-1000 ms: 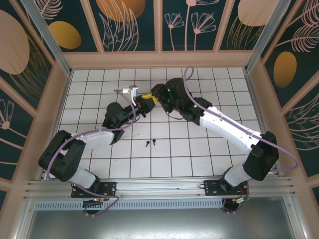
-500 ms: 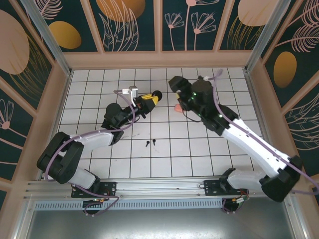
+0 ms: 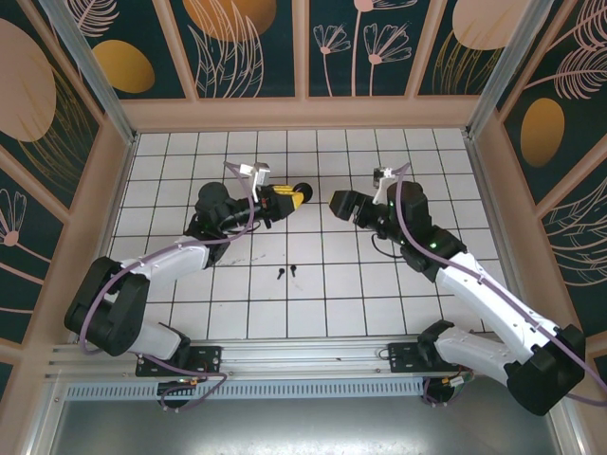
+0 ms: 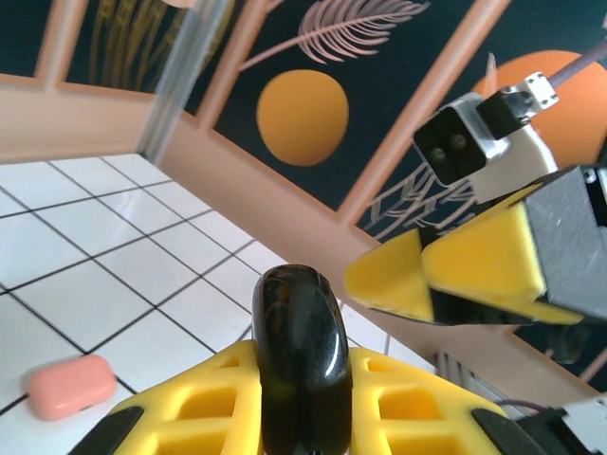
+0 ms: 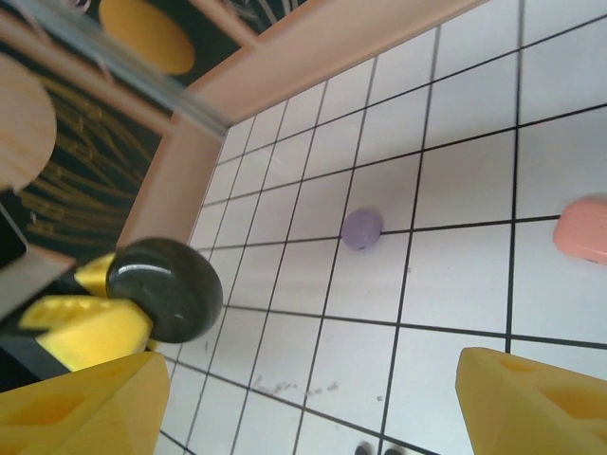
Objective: Insert the wireless bluetooth earbuds into the charging case
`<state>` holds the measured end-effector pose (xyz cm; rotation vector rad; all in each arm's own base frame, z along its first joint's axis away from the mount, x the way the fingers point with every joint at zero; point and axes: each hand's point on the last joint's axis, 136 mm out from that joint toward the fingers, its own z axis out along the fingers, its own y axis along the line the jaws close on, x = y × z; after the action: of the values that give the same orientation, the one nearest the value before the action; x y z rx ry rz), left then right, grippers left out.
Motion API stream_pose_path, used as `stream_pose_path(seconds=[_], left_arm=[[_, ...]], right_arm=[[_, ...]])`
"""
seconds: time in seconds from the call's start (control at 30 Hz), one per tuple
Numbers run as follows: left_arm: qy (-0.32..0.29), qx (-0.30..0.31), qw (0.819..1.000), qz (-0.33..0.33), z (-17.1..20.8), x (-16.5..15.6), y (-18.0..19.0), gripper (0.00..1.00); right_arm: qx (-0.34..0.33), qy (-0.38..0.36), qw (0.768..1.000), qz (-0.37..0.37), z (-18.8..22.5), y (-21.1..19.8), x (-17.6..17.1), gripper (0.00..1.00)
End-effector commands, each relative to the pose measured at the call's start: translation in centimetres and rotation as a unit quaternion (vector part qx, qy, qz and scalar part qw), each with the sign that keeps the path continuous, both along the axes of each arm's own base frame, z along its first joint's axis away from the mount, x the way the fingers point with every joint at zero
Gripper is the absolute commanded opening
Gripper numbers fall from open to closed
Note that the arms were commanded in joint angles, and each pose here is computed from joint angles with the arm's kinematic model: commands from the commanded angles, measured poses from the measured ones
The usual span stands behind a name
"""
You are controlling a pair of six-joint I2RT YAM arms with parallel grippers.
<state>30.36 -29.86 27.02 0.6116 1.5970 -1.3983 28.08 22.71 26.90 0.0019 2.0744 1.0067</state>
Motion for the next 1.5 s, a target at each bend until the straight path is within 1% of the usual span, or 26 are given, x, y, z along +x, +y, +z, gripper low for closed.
stream_pose_path(seconds=[0.0, 0.27, 0.57, 0.77, 1.03, 1.3, 1.47], left_arm=[[-0.012, 0.002, 0.998, -0.053, 1.1, -1.4, -0.6, 0.00], [-0.007, -0.001, 0.998, -0.064, 1.4, -1.8, -0.6, 0.00], [-0.008, -0.005, 0.998, -0.067, 1.8, -1.8, -0.7, 0.00], [-0.010, -0.007, 0.997, -0.076, 2.1, -2.2, -0.7, 0.00], [-0.018, -0.010, 0.996, -0.083, 2.7, -2.9, -0.5, 0.00], [-0.025, -0.010, 0.997, -0.068, 2.6, -3.0, -0.1, 0.00], [-0.040, -0.019, 0.998, -0.035, 3.1, -2.5, 0.5, 0.00]], right_arm=[[0.006, -0.077, 0.995, 0.068, 2.4, 1.4, -1.0, 0.79], [0.023, -0.086, 0.991, 0.098, 3.0, 3.4, -0.7, 0.78], [0.015, -0.078, 0.991, 0.112, 2.4, 5.3, 0.0, 0.76], [0.000, -0.068, 0.995, 0.077, 1.4, 4.6, 1.6, 0.74], [-0.011, -0.023, 1.000, -0.008, -1.1, 1.1, 4.5, 0.69], [0.011, -0.017, 1.000, 0.000, 0.0, 0.6, 3.0, 0.69], [0.030, 0.008, 0.999, 0.004, -0.1, 0.8, 1.5, 0.68]])
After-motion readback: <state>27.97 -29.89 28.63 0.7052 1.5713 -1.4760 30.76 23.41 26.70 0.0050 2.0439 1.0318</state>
